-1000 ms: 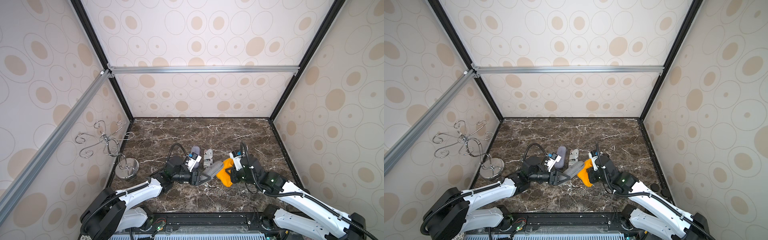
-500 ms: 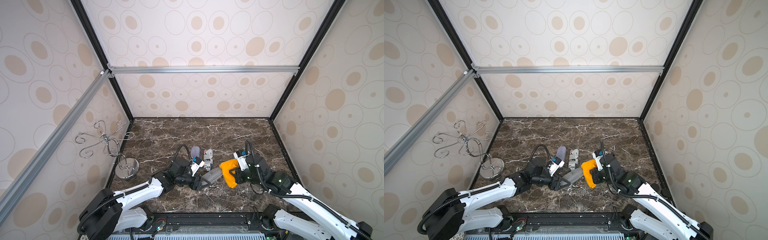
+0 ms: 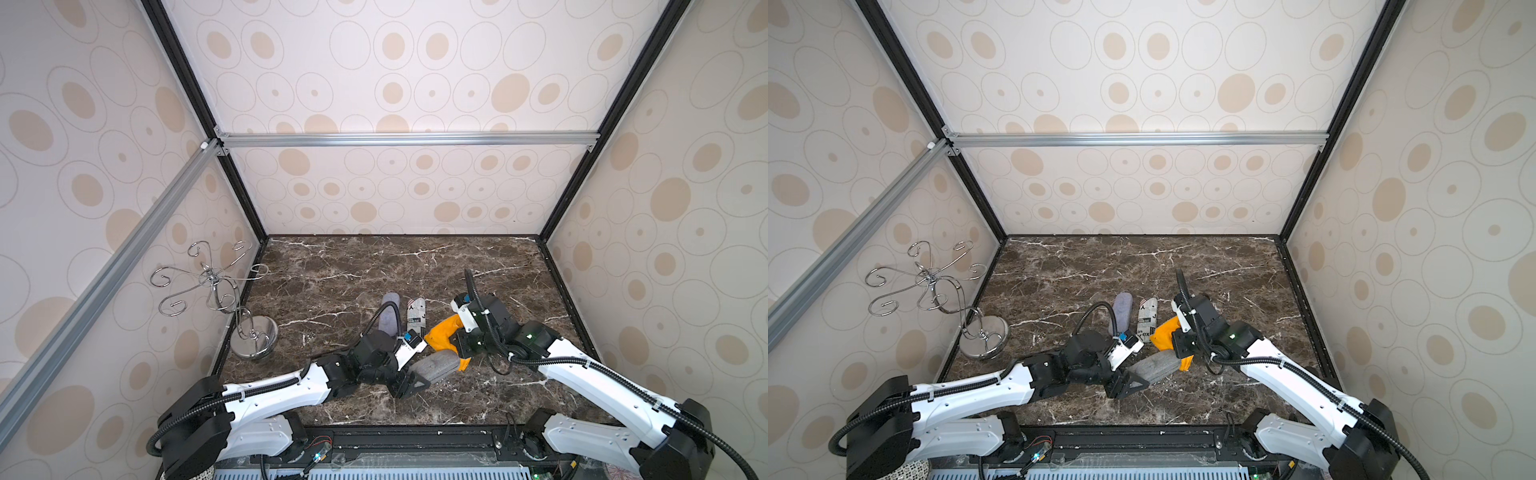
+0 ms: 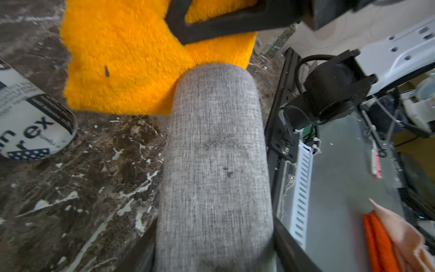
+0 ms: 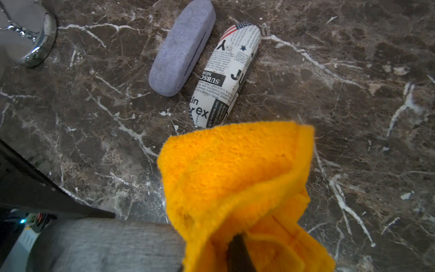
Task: Wipe the eyeglass case
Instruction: Wipe the dirt from the eyeglass case.
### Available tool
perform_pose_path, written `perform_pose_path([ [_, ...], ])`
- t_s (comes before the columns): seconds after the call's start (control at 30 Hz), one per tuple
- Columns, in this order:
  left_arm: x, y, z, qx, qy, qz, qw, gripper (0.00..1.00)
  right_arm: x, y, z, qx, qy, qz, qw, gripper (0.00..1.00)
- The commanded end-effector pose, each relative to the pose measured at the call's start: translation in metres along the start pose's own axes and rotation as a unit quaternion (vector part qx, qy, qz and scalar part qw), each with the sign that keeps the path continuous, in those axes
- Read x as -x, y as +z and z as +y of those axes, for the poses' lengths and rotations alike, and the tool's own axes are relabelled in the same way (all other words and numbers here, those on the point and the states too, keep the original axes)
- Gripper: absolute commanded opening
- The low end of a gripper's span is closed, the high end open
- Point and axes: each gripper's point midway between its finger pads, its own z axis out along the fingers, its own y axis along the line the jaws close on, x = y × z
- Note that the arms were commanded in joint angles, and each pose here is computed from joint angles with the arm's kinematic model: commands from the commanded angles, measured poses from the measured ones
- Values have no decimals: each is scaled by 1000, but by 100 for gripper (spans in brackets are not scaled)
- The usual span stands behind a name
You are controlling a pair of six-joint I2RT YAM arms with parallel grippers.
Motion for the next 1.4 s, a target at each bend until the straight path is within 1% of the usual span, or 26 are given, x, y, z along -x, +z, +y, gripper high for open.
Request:
perform_pose_path([
  [0.0, 17, 1, 13, 93, 88, -19, 992, 39, 0, -18, 28, 78, -49, 16, 996, 0],
  [0.13, 23, 7, 10, 137, 150, -39, 978, 39, -13, -19, 40, 112, -57, 66, 990, 0],
  [0.27, 26, 9, -1, 142, 198, -48, 969, 39, -20, -12, 49, 142, -68, 101, 982, 0],
  [0.43, 26, 12, -11, 127, 228, -46, 964, 40, -18, -3, 68, 191, -78, 123, 971, 0],
  [0.53, 25, 16, -10, 130, 235, -37, 962, 40, -20, -1, 83, 208, -108, 135, 963, 0],
  [0.63, 24, 19, -10, 132, 242, -30, 961, 40, -23, 8, 90, 206, -117, 152, 960, 0],
  [0.73, 27, 17, -11, 136, 244, -34, 960, 40, -21, 16, 87, 192, -103, 156, 963, 0],
  [0.77, 28, 16, -11, 138, 242, -36, 960, 39, -20, 19, 83, 182, -99, 152, 966, 0],
  [0.83, 30, 11, -12, 137, 237, -42, 961, 39, -19, 25, 65, 128, -88, 146, 977, 0],
  [0.87, 30, 10, -13, 135, 233, -44, 962, 39, -18, 25, 55, 103, -81, 142, 981, 0],
  [0.93, 27, 5, -13, 128, 216, -44, 967, 40, -18, 23, 29, 59, -42, 129, 989, 0],
  [1.0, 24, 2, -7, 119, 179, -42, 976, 40, -18, 16, 2, 19, -1, 106, 994, 0],
  [1.07, 21, -1, -4, 94, 140, -48, 984, 40, -19, 5, -18, -11, 27, 82, 996, 0],
  [1.13, 21, -7, 3, 70, 89, -60, 992, 40, -20, -7, -29, -21, 54, 57, 997, 0],
  [1.2, 24, -12, 6, 40, 41, -71, 996, 40, -21, -17, -36, -31, 67, 30, 997, 0],
  [1.3, 29, -21, 9, -3, -21, -86, 996, 39, -23, -30, -42, -43, 80, 2, 996, 0],
  [1.37, 36, -27, 9, -32, -54, -97, 993, 39, -24, -34, -34, -21, 74, -9, 997, 0],
])
